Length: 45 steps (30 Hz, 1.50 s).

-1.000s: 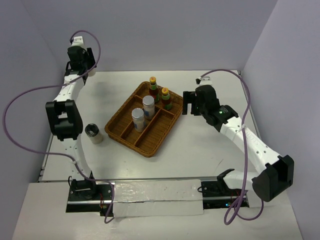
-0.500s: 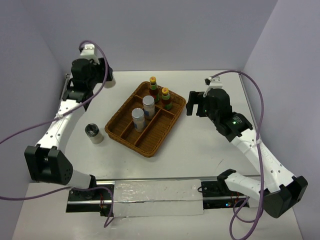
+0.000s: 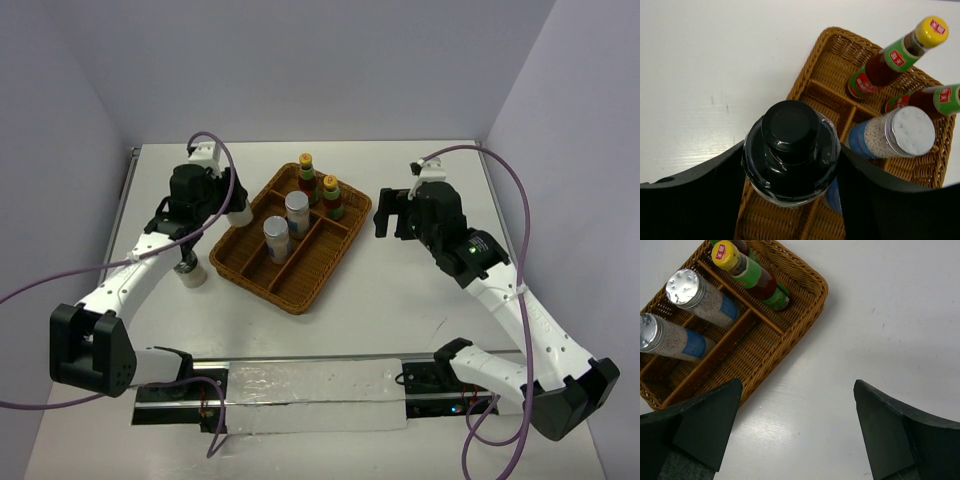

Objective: Organize the condiment bottles

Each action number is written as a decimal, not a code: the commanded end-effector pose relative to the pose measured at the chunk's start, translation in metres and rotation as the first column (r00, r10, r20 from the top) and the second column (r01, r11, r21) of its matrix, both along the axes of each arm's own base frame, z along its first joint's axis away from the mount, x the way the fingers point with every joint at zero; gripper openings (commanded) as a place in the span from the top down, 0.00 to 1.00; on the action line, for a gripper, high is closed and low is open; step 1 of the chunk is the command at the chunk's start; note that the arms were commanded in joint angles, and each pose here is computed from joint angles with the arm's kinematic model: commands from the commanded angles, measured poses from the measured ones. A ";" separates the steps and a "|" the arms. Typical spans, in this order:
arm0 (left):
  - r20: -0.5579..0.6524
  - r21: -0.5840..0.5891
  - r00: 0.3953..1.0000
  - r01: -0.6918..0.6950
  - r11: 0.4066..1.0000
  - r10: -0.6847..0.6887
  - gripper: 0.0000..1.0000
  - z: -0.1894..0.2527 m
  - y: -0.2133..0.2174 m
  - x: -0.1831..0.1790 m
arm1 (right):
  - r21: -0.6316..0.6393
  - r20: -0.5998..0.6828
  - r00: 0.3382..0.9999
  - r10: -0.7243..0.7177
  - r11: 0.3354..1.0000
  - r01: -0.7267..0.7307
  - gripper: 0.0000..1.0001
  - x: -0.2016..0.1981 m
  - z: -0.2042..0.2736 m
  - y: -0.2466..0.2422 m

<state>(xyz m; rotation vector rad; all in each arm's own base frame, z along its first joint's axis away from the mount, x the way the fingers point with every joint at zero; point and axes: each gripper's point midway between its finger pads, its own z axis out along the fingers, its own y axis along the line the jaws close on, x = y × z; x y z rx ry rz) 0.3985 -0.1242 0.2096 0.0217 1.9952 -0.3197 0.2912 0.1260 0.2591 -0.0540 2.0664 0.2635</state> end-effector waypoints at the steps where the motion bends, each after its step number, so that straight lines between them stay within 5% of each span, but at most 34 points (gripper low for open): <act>1: 0.167 -0.097 0.986 0.034 0.995 -0.017 0.90 0.037 -0.020 0.009 | 0.001 0.014 1.000 0.003 1.000 -0.003 0.00 -0.007 0.004 -0.001; 33: 0.098 -0.066 0.995 -0.017 0.998 0.024 0.89 -0.071 -0.036 0.016 | -0.012 0.008 1.000 -0.008 1.000 0.008 0.00 -0.008 -0.002 -0.005; 38: 0.066 -0.035 0.997 -0.031 0.999 0.033 0.71 -0.075 -0.038 0.014 | -0.018 0.004 1.000 -0.014 1.000 0.014 0.00 -0.010 -0.004 -0.007; 45: 0.063 0.002 0.994 -0.091 0.996 0.091 0.24 -0.062 -0.034 0.016 | -0.014 0.007 1.000 -0.012 1.000 0.012 0.00 -0.013 -0.005 -0.008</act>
